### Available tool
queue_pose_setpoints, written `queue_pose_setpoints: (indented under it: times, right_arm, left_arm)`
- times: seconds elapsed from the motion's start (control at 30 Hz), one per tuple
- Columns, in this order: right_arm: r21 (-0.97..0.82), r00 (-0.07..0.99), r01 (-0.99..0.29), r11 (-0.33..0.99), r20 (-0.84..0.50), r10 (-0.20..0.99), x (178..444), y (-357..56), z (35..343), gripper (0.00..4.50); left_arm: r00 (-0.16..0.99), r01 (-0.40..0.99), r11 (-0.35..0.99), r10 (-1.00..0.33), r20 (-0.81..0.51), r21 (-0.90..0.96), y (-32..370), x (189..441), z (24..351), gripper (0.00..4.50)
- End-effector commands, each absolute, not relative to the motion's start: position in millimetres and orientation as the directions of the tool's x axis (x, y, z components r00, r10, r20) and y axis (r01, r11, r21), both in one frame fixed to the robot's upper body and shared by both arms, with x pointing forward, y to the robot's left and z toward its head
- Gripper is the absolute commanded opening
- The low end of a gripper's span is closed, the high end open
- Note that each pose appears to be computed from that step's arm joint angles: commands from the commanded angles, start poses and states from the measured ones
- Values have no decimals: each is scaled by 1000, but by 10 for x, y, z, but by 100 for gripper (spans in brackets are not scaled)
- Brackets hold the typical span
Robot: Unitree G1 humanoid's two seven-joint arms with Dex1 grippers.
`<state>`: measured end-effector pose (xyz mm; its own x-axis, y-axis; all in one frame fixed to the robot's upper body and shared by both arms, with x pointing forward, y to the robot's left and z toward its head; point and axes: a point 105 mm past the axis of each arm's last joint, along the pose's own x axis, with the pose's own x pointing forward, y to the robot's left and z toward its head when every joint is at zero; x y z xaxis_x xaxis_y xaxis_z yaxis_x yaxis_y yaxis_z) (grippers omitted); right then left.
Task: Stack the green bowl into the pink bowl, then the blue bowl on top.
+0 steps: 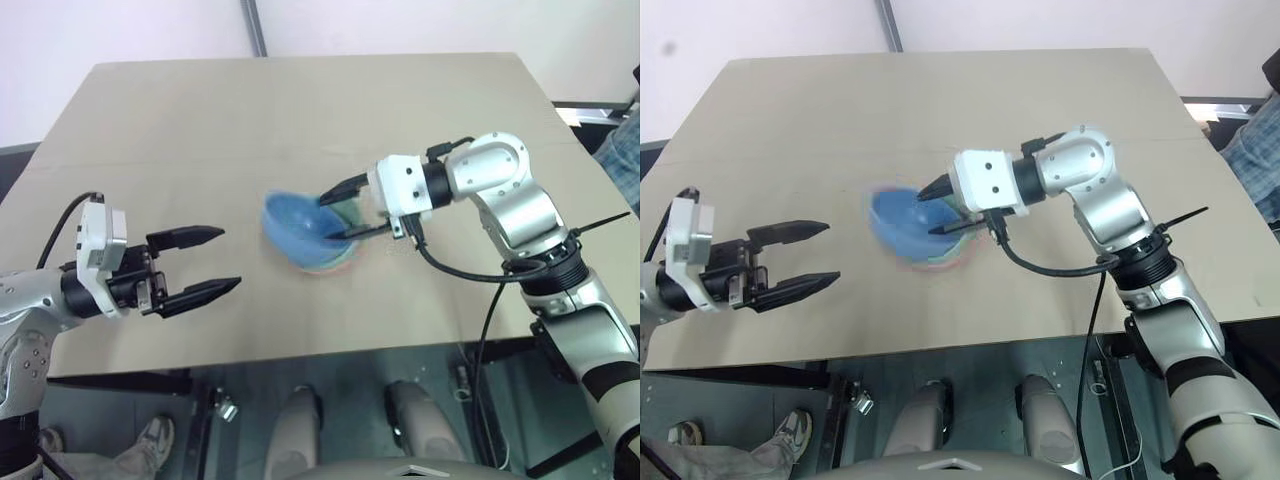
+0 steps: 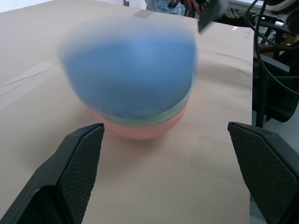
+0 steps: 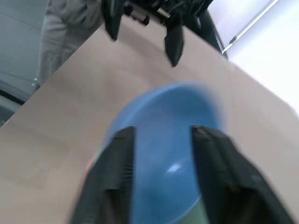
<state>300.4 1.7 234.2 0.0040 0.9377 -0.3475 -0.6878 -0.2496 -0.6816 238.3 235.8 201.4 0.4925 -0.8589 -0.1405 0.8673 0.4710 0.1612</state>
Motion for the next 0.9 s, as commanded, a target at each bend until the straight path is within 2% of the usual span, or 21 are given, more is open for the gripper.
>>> queue_pose_setpoints:
  times: [0.03,0.47,0.57,0.67,0.7,0.73,0.77,0.9]
  right_arm:
    - [-730,57,-655,-197,-308,950,2997,-29,2444,407]
    - [-714,187,-700,-1,-185,965,2955,-252,2548,407]
    - [-676,227,-733,74,-141,963,2908,-373,2604,407]
    - [-564,277,-810,159,-129,952,2837,-604,2509,407]
    - [-510,292,-844,166,-176,940,2812,-733,2395,407]
    - [-473,299,-865,170,-212,930,2785,-817,2320,407]
    - [-418,331,-881,220,-216,918,2775,-940,2244,429]
    - [-359,500,-840,406,-225,836,2777,-1342,2073,429]
  left_arm:
    - [495,862,461,-855,-155,208,2389,2398,2099,450]
    - [473,873,436,-866,-162,217,2335,2472,2033,450]
    - [513,848,462,-839,-180,260,2393,2505,1994,450]
    - [628,762,579,-770,-111,290,2486,2573,1966,450]
    - [642,751,598,-761,-96,280,2509,2566,1951,450]
    - [647,747,606,-757,-90,273,2520,2556,1939,450]
    - [634,758,595,-768,-90,266,2526,2519,1929,450]
    - [645,755,613,-757,-100,232,2580,2434,1911,450]
